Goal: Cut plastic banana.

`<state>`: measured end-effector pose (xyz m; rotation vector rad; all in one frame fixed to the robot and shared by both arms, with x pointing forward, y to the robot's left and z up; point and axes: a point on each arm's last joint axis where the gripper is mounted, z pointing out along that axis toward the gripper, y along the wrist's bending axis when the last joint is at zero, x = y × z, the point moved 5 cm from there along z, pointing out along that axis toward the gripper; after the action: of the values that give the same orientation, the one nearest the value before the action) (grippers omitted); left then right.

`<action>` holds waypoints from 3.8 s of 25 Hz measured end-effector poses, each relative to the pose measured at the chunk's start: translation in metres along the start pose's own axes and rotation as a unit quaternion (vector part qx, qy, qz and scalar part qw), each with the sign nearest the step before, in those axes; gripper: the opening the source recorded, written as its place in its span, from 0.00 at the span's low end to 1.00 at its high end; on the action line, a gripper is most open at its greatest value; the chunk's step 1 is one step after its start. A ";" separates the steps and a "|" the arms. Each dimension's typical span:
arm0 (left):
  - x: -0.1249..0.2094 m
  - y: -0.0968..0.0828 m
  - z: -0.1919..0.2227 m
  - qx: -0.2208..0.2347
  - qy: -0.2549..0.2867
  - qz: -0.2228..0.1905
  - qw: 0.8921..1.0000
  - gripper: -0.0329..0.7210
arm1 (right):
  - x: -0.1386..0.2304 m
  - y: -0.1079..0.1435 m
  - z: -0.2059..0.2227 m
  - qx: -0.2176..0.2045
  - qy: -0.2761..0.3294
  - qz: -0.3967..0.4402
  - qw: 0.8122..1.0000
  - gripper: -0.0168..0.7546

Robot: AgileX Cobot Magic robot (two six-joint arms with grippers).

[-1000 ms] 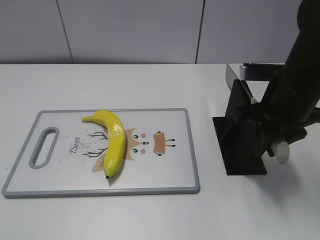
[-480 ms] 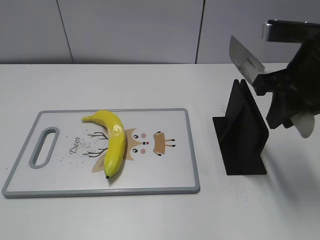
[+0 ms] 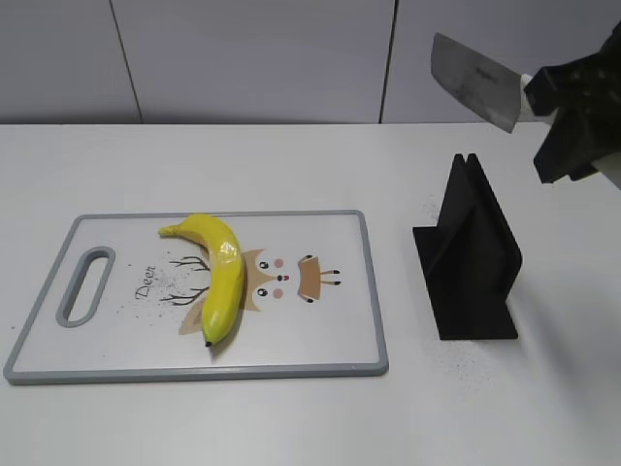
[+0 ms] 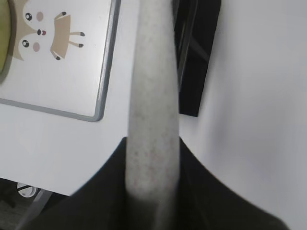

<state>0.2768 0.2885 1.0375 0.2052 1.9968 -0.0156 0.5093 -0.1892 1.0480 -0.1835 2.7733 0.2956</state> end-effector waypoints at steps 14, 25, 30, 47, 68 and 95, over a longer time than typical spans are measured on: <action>-0.099 0.013 0.074 0.026 0.017 0.008 0.999 0.91 | -0.043 0.022 -0.010 -0.036 -0.059 -0.269 0.961 0.24; -0.175 -0.025 0.154 0.188 0.092 0.199 0.957 0.91 | -0.073 0.053 0.014 -0.114 -0.018 -0.444 0.888 0.24; -0.181 -0.061 0.177 0.282 0.118 0.333 0.892 0.90 | -0.075 0.076 0.037 -0.133 -0.010 -0.544 0.828 0.24; -0.127 -0.101 0.264 0.393 0.215 0.409 0.795 0.25 | -0.075 0.106 0.089 -0.193 -0.003 -0.632 0.751 0.24; -0.007 -0.114 0.357 0.386 0.300 0.380 0.785 0.08 | -0.051 0.075 0.232 -0.180 0.128 -0.577 0.786 0.25; -0.100 -0.101 0.288 0.345 0.184 0.423 0.818 0.08 | -0.085 0.098 0.116 -0.143 0.038 -0.588 0.795 0.27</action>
<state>0.5618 0.1456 0.9972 1.6584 2.0223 -0.1412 0.6106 -0.0606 0.9887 -1.8798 2.0960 0.3411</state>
